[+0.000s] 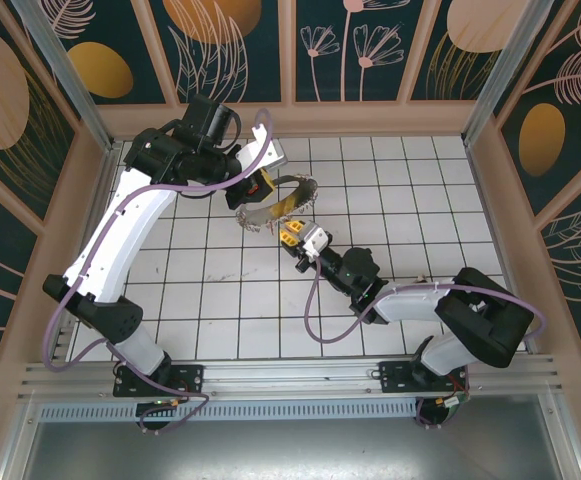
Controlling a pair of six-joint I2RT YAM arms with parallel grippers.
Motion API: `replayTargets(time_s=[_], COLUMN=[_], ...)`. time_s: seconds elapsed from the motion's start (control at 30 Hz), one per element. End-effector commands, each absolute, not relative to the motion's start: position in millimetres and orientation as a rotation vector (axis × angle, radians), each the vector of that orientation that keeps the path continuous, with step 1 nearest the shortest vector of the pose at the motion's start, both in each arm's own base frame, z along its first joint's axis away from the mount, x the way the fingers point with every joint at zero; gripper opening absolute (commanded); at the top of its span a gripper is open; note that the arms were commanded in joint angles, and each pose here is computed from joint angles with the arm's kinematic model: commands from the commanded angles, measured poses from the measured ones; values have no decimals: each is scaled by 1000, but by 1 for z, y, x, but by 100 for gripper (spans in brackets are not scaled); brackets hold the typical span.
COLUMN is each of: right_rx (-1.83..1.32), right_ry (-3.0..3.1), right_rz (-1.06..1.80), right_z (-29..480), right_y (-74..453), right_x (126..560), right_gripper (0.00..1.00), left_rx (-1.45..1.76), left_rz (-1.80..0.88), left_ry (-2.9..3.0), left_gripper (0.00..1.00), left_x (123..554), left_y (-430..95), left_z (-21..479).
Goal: Put the keys on the keyring
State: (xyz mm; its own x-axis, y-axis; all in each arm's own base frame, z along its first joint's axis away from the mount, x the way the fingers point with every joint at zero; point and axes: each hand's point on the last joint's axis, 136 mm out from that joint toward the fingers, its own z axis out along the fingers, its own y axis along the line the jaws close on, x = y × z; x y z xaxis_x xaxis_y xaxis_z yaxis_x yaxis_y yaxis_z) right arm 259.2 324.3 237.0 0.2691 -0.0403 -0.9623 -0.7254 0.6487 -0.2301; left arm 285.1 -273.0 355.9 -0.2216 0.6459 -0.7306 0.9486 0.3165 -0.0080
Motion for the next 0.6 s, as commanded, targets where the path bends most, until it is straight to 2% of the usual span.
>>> replayTargets(time_s=[0.0,0.47,0.57], right_rx=[-716,-684,-686], right_ry=[1177,1154,1151], right_rz=[522,501,504], right_z=[257,265,266], right_y=[324,321,323], right_x=[261,264,264], right_gripper=[21,17,12], left_rx=[1415,1413,1412], left_rz=[-618,-623,-626], left_ry=[1911,1916,1918], left_gripper=[1,1,1], left_x=[277,275,275], left_y=[-271,-271,-271], left_z=[367,367,366])
